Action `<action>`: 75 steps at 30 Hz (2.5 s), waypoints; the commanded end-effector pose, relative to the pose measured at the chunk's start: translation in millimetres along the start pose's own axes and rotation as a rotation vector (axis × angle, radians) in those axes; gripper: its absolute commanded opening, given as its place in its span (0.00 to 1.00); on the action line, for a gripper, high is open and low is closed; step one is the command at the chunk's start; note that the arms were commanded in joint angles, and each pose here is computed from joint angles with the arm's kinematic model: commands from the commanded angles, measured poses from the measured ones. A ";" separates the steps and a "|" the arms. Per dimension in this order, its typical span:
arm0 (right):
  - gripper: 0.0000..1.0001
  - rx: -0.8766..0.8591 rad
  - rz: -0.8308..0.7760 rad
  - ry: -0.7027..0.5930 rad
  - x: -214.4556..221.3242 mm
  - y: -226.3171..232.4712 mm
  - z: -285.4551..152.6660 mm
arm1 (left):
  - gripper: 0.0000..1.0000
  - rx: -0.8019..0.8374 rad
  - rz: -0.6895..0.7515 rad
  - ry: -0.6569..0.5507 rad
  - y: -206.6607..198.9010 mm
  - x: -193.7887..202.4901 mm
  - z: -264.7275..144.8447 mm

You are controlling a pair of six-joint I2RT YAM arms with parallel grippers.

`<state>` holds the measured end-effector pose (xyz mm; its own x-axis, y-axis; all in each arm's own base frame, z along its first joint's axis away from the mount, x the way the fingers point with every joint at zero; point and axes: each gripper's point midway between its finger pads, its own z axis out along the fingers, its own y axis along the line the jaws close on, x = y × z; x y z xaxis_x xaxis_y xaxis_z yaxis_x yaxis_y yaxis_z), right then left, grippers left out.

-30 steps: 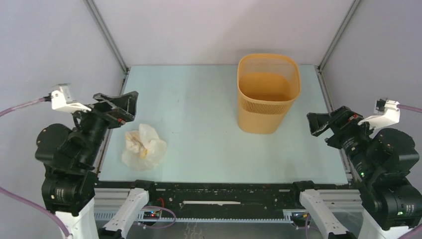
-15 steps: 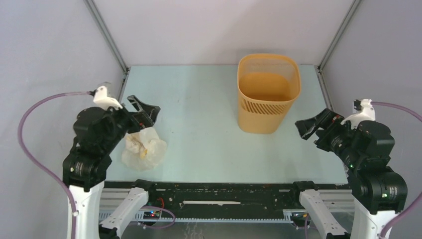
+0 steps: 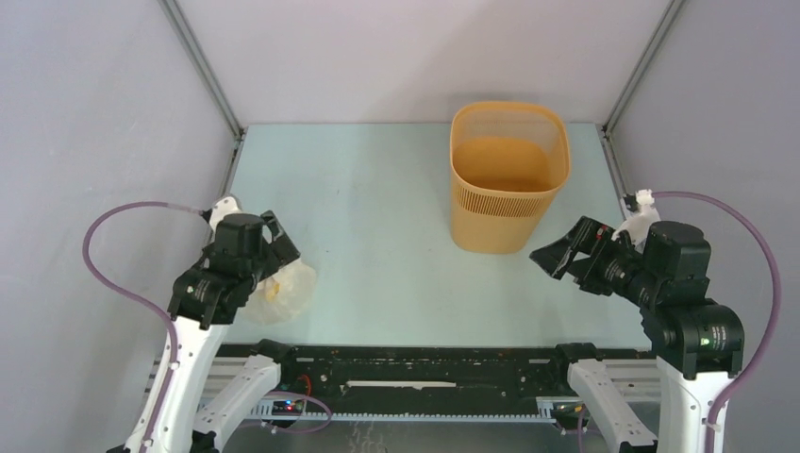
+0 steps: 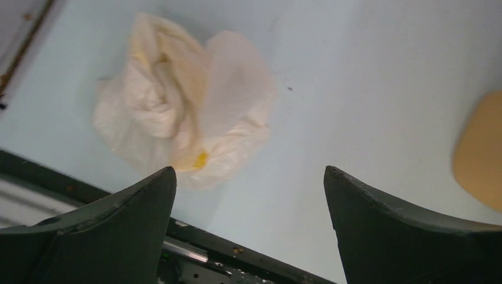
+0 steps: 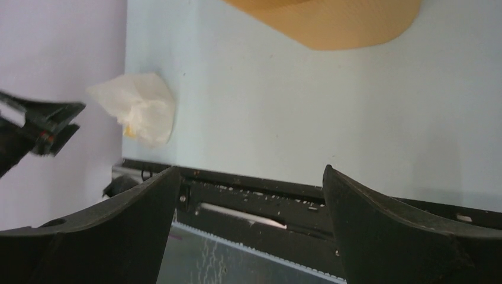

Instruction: Put the trash bags into the trash bin

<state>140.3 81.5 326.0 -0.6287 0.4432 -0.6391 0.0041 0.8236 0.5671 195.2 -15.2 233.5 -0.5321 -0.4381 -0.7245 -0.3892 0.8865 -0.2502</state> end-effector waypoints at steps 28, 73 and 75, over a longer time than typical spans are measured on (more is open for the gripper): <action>1.00 -0.302 -0.194 0.527 115.5 74.0 34.3 | 0.02 0.288 0.136 0.326 -80.4 79.8 80.0; 1.00 -0.112 -0.102 0.629 174.3 71.8 123.3 | 0.93 0.385 -0.065 0.464 -114.9 135.9 41.4; 1.00 -0.101 -0.157 0.605 174.6 79.1 125.3 | 0.88 0.368 -0.058 0.499 -116.6 145.5 49.9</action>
<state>110.2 249.1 170.6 -0.9810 0.0094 -0.1938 -0.1064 0.8093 0.5777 192.0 -152.6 129.4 -0.8259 -0.3953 -0.4021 -0.1833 0.8625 -0.4716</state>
